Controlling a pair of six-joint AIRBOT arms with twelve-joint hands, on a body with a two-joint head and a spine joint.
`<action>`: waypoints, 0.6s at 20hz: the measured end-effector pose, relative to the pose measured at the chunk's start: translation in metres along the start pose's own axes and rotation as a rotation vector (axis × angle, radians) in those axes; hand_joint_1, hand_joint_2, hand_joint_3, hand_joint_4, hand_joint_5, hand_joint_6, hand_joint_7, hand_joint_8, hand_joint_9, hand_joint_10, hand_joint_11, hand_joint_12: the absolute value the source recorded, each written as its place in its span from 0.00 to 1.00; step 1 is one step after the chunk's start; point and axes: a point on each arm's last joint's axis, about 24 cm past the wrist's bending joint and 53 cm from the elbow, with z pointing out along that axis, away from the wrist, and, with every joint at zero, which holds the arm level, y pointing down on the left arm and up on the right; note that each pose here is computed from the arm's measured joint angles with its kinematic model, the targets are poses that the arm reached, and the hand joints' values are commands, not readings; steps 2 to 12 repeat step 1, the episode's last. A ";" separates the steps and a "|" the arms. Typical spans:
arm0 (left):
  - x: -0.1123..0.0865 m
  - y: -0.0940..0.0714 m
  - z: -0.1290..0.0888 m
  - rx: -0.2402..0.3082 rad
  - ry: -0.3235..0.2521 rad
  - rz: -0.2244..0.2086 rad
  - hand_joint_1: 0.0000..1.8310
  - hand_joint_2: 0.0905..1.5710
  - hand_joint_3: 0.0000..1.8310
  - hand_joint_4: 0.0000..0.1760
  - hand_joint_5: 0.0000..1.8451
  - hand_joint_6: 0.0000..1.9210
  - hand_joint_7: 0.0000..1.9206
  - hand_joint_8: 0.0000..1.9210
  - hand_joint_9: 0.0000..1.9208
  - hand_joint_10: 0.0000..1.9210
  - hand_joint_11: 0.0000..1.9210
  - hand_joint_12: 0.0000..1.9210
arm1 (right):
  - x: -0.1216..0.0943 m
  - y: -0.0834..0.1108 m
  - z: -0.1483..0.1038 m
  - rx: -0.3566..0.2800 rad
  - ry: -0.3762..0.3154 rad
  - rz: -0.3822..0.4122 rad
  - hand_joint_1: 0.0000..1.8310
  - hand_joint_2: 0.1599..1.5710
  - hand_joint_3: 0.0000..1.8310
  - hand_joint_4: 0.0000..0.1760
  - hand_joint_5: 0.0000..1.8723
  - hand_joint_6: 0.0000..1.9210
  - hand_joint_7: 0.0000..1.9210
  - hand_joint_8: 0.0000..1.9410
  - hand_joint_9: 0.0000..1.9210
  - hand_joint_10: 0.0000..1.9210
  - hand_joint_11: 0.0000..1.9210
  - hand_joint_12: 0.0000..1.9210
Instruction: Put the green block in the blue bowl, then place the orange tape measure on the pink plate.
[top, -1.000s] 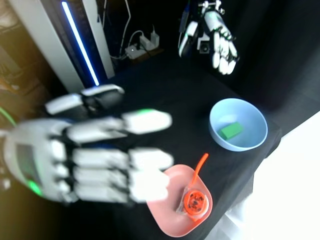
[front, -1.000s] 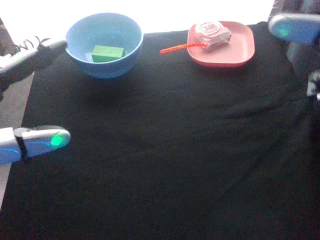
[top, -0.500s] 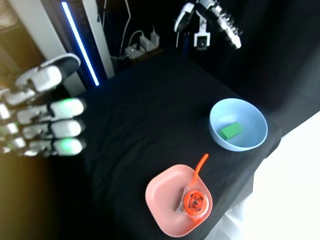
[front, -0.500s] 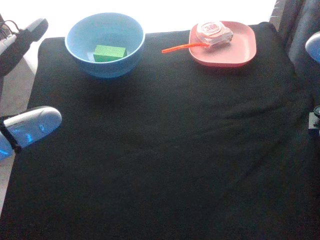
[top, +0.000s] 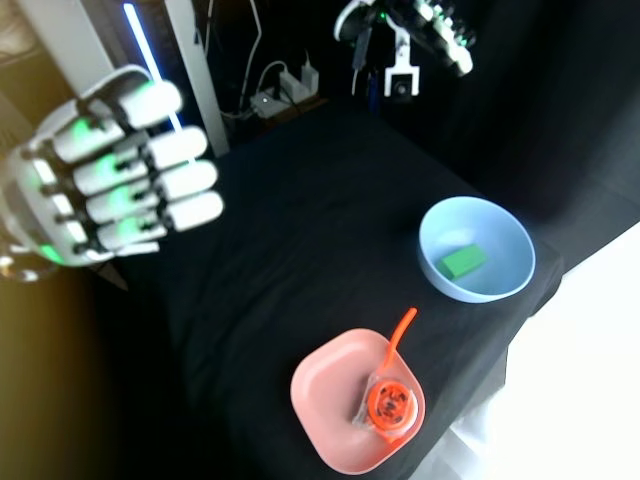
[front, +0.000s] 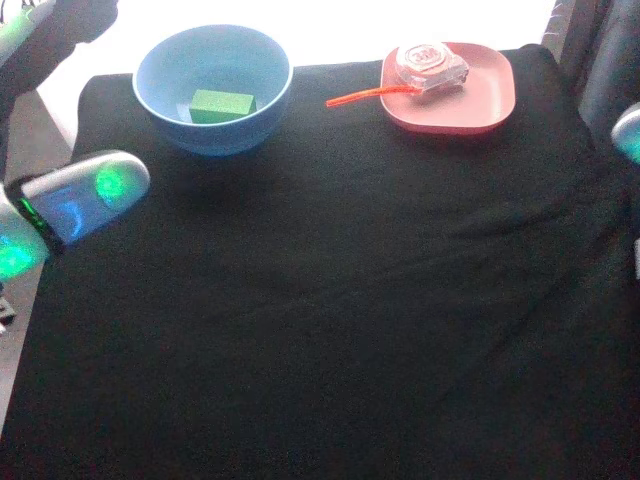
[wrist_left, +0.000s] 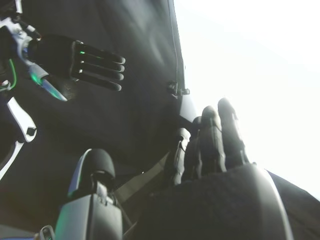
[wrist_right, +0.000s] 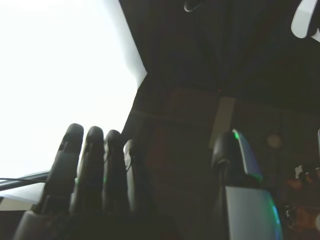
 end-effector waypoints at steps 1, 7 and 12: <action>-0.003 -0.005 0.001 0.011 0.002 0.019 0.21 0.69 0.00 0.53 0.07 0.30 0.28 0.09 0.29 0.06 0.09 0.61 | -0.002 0.005 0.001 -0.015 0.000 -0.007 0.37 0.66 0.00 0.64 0.12 0.00 0.06 0.00 0.13 0.00 0.03 0.40; -0.003 -0.005 0.001 0.011 0.002 0.019 0.21 0.69 0.00 0.53 0.07 0.30 0.28 0.09 0.29 0.06 0.09 0.61 | -0.002 0.005 0.001 -0.015 0.000 -0.007 0.37 0.66 0.00 0.64 0.12 0.00 0.06 0.00 0.13 0.00 0.03 0.40; -0.003 -0.005 0.001 0.011 0.002 0.019 0.21 0.69 0.00 0.53 0.07 0.30 0.28 0.09 0.29 0.06 0.09 0.61 | -0.002 0.005 0.001 -0.015 0.000 -0.007 0.37 0.66 0.00 0.64 0.12 0.00 0.06 0.00 0.13 0.00 0.03 0.40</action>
